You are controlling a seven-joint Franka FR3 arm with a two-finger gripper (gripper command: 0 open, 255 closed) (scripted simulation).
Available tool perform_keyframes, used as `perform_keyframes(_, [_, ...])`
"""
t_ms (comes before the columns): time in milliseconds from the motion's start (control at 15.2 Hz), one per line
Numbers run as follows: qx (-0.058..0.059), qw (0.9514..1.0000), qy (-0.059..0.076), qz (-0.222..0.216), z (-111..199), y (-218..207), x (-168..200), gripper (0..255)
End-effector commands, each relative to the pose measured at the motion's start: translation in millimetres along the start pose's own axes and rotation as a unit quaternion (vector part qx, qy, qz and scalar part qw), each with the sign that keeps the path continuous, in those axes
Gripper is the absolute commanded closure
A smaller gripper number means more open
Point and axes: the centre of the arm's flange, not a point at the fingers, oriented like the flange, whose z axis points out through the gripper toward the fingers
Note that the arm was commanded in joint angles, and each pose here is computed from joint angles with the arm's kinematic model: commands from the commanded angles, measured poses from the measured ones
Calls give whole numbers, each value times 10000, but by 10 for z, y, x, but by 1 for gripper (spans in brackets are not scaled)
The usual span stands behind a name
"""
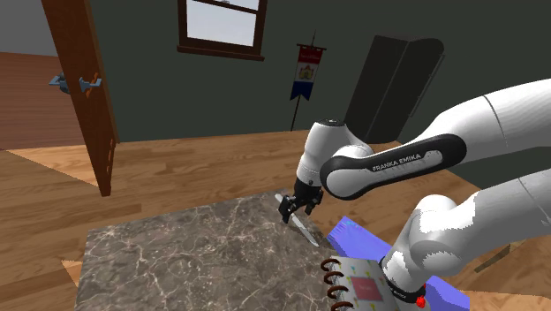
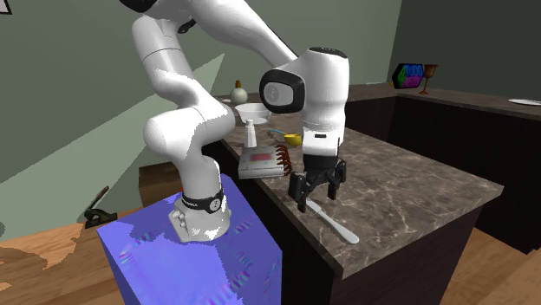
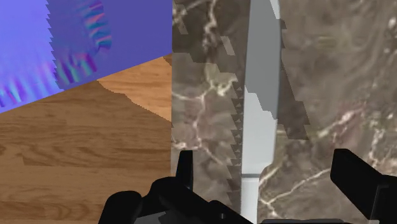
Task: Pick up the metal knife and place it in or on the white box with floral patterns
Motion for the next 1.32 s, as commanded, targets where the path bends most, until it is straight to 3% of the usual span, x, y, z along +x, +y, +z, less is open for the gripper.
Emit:
perform_keyframes(0, [0,10000,0,0,2,0,0,0])
perform_keyframes(66, [0,10000,0,0,2,0,0,0])
perform_keyframes(132, [0,10000,0,0,2,0,0,255])
perform_keyframes(726, [0,10000,0,0,1,0,0,255])
perform_keyframes(1254, [0,10000,0,0,-421,-11,3,255])
